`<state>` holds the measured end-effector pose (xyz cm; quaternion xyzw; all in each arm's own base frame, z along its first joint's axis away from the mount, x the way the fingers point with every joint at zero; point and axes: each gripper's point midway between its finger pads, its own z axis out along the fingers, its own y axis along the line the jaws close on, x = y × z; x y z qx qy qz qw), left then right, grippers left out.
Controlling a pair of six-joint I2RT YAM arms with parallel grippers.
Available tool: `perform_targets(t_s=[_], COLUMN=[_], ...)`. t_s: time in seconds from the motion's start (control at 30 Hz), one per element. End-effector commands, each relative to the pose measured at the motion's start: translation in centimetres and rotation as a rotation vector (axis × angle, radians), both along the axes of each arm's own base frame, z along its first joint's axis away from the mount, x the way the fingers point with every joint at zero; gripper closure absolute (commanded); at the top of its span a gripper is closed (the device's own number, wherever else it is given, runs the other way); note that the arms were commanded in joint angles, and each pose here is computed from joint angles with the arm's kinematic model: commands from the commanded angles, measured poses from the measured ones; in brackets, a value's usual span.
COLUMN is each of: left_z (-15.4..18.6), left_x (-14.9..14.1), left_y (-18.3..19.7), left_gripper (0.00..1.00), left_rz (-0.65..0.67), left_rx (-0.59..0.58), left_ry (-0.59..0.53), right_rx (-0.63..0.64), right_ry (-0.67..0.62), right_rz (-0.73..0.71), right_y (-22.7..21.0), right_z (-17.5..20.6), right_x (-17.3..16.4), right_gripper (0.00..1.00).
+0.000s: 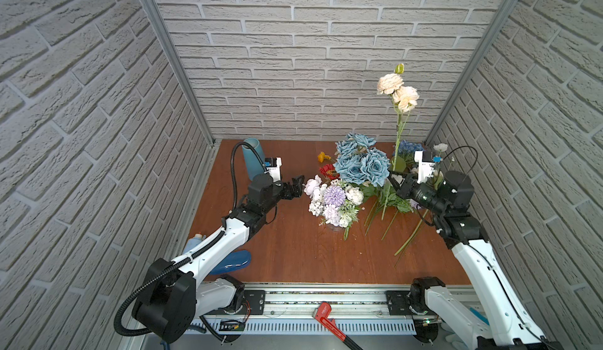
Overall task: Arrange flowers in a vase
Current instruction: Pick up the flower from the flowers, then place the flower in the vase.
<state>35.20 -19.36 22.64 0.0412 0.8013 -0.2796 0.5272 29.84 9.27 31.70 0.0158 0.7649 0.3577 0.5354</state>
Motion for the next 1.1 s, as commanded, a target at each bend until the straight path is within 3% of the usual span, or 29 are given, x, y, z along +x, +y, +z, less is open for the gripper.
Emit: perform_targets(t_s=[0.0, 0.2, 0.43, 0.7, 1.07], left_z=[-0.9, -2.1, -3.8, -5.2, -7.7], left_x=[-0.2, 0.1, -0.2, -0.9, -1.4], left_y=[-0.2, -1.6, -3.8, -5.6, -5.5], left_gripper=[0.02, 0.02, 0.02, 0.02, 0.02], left_rz=[-0.014, -0.036, -0.071, -0.109, -0.127], left_rx=[-0.034, -0.078, -0.038, 0.004, 0.095], left_ry=[0.037, 0.071, 0.083, 0.099, 0.146], right_rx=[0.021, 0.041, 0.006, 0.035, 0.046], right_ry=[-0.189, -0.375, -0.635, -0.799, -0.893], right_rz=[-0.02, -0.002, 0.025, -0.015, 0.003], right_y=[0.3, 1.8, 4.5, 5.3, 7.2], right_z=[1.8, 0.9, 1.6, 3.3, 5.4], right_x=[-1.1, -3.0, -4.1, -3.5, -2.3], right_gripper=[0.94, 0.94, 0.94, 0.94, 0.94])
